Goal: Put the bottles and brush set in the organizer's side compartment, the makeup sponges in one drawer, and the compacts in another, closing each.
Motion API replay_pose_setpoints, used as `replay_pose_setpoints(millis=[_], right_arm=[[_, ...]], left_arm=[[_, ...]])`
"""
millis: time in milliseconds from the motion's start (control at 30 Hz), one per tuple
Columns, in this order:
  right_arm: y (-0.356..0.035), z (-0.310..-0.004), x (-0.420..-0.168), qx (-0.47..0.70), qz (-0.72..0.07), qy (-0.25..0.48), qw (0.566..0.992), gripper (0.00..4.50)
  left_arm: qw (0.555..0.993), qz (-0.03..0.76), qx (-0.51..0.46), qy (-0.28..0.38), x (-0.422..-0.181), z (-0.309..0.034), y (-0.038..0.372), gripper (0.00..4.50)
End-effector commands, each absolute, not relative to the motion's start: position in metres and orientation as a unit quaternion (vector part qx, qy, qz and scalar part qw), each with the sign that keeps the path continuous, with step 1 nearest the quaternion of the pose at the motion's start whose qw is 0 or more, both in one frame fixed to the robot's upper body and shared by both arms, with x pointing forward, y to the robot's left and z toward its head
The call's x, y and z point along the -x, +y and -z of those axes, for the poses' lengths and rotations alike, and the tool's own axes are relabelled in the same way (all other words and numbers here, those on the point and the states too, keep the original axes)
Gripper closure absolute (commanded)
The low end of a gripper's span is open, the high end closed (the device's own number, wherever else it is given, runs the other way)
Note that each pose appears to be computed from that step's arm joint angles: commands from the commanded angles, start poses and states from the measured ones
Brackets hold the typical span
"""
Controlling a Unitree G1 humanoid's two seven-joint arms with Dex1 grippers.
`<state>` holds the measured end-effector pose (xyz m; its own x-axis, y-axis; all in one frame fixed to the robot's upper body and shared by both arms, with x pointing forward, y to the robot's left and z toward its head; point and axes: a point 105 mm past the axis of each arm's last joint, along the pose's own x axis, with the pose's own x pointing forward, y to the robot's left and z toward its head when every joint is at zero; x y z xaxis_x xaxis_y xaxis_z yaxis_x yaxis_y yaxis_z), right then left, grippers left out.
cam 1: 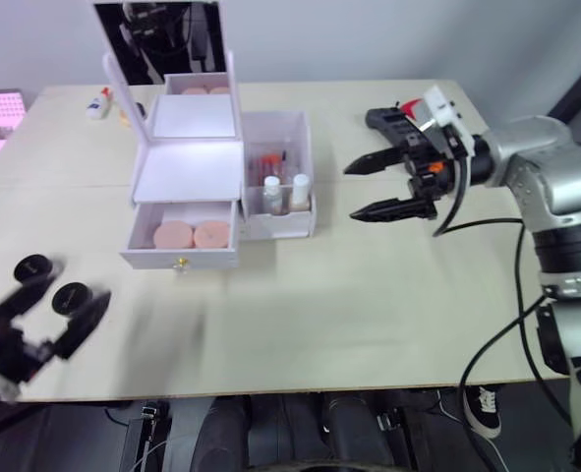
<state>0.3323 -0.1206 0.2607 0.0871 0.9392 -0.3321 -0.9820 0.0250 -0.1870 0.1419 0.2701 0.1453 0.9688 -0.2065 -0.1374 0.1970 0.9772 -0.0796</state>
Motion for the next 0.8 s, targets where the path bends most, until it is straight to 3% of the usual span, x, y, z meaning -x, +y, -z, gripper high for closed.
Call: replay_pose_setpoints(millis=[33, 200, 633, 800], right_arm=[[-0.114, -0.28, -0.327, 0.205, -0.685, 0.026, 0.699, 0.0], [-0.107, -0.286, -0.317, 0.198, -0.7, 0.019, 0.686, 0.0], [-0.1, -0.301, -0.296, 0.209, -0.686, -0.007, 0.697, 0.0], [-0.102, -0.302, -0.295, 0.212, -0.674, -0.01, 0.707, 0.0]], left_arm=[[0.992, 0.118, -0.01, 0.043, -0.141, -0.151, 0.26, 1.86], [0.991, 0.129, -0.011, 0.019, -0.153, -0.149, 0.252, 4.45], [0.98, 0.193, -0.002, -0.04, -0.253, -0.142, 0.225, 4.45], [0.977, 0.205, 0.002, -0.055, -0.27, -0.145, 0.217, 4.45]])
